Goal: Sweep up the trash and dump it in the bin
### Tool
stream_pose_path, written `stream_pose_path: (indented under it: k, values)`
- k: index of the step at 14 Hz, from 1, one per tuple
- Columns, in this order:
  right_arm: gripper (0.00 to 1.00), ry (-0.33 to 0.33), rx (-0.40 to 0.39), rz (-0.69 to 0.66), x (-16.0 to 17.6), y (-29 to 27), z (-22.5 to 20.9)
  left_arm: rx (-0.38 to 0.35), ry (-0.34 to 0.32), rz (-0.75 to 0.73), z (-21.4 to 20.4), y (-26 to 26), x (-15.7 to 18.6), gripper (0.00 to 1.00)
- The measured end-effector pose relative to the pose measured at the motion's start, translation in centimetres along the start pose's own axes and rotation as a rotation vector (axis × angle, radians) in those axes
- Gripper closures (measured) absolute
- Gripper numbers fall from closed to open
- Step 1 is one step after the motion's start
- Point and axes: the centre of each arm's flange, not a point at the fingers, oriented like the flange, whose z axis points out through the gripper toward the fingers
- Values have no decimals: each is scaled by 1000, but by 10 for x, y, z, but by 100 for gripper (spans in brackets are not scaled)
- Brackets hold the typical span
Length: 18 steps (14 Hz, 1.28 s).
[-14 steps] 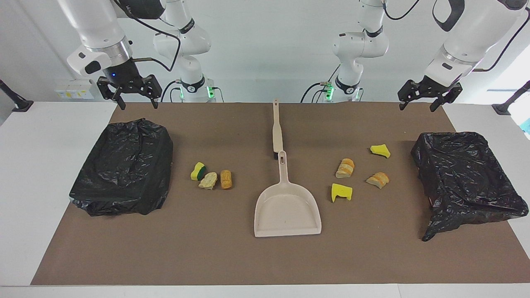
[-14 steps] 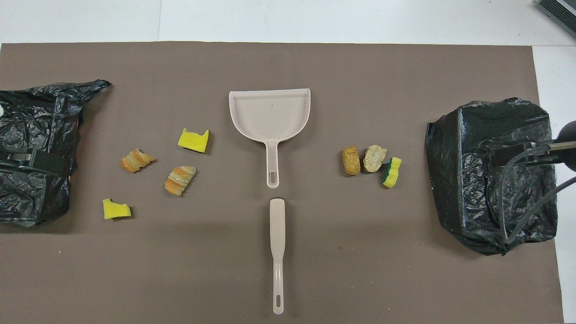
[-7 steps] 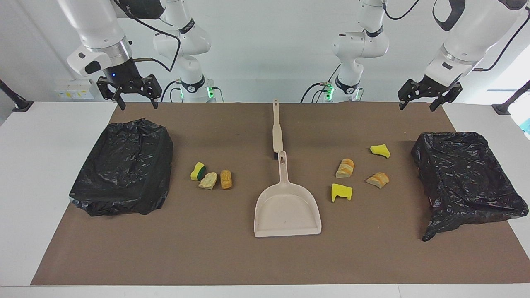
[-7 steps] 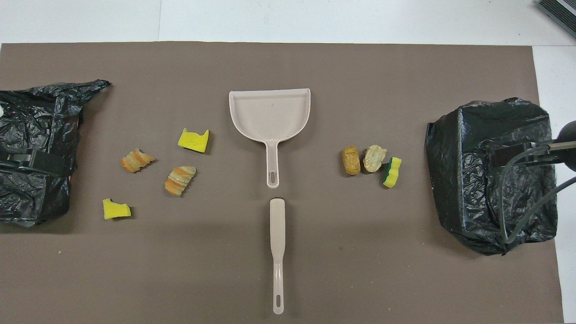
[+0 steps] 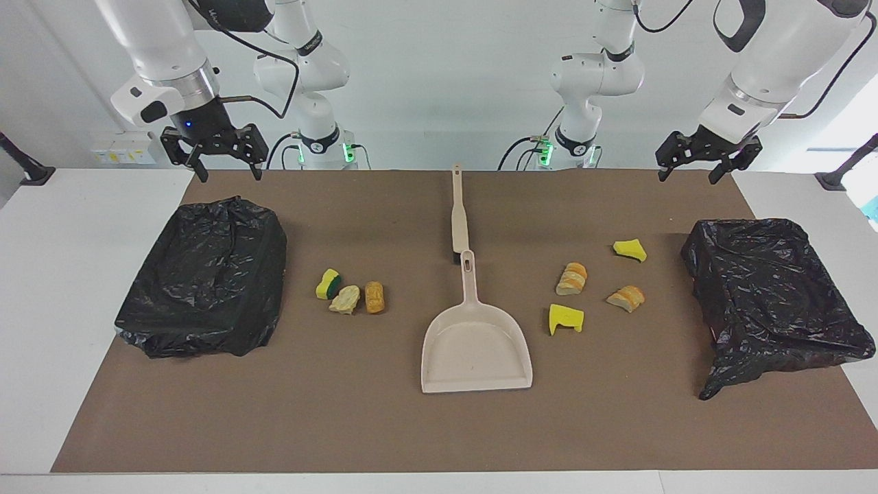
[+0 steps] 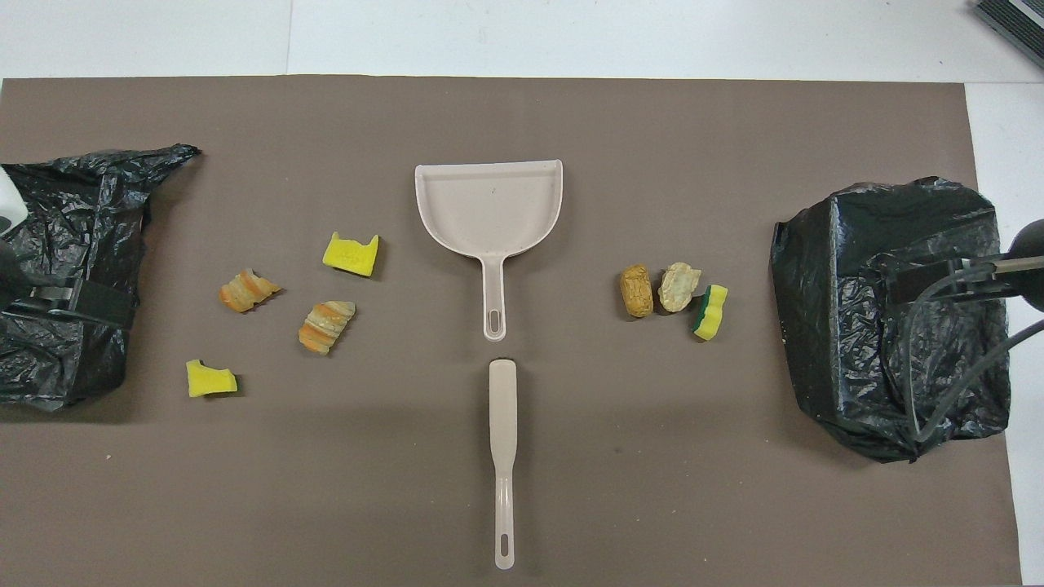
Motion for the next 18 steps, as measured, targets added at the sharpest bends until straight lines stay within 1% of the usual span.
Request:
stream_pose_path:
  k: [1,3,7,10,14,16,18]
  values:
    - [0,-19,1,1,-2,0,2,0,-5,5,2,3,-1,0]
    - [0,-34,1,1,-4,0,3,1,-14,19,7,15,-1,0]
    - [0,-46,2,0,-5,0,8,5,-16,99,35,69,4,0]
    - [0,-52,3,-1,-8,-1,10,12,-18,102,52,124,1,0]
    - [0,-52,4,-1,-11,0,9,-13,4,21,70,214,-15,0]
    - [0,-53,4,-1,-11,0,10,-9,-6,43,85,249,-28,0]
    - [0,-54,4,-1,-11,0,10,-5,-1,51,105,280,-40,0]
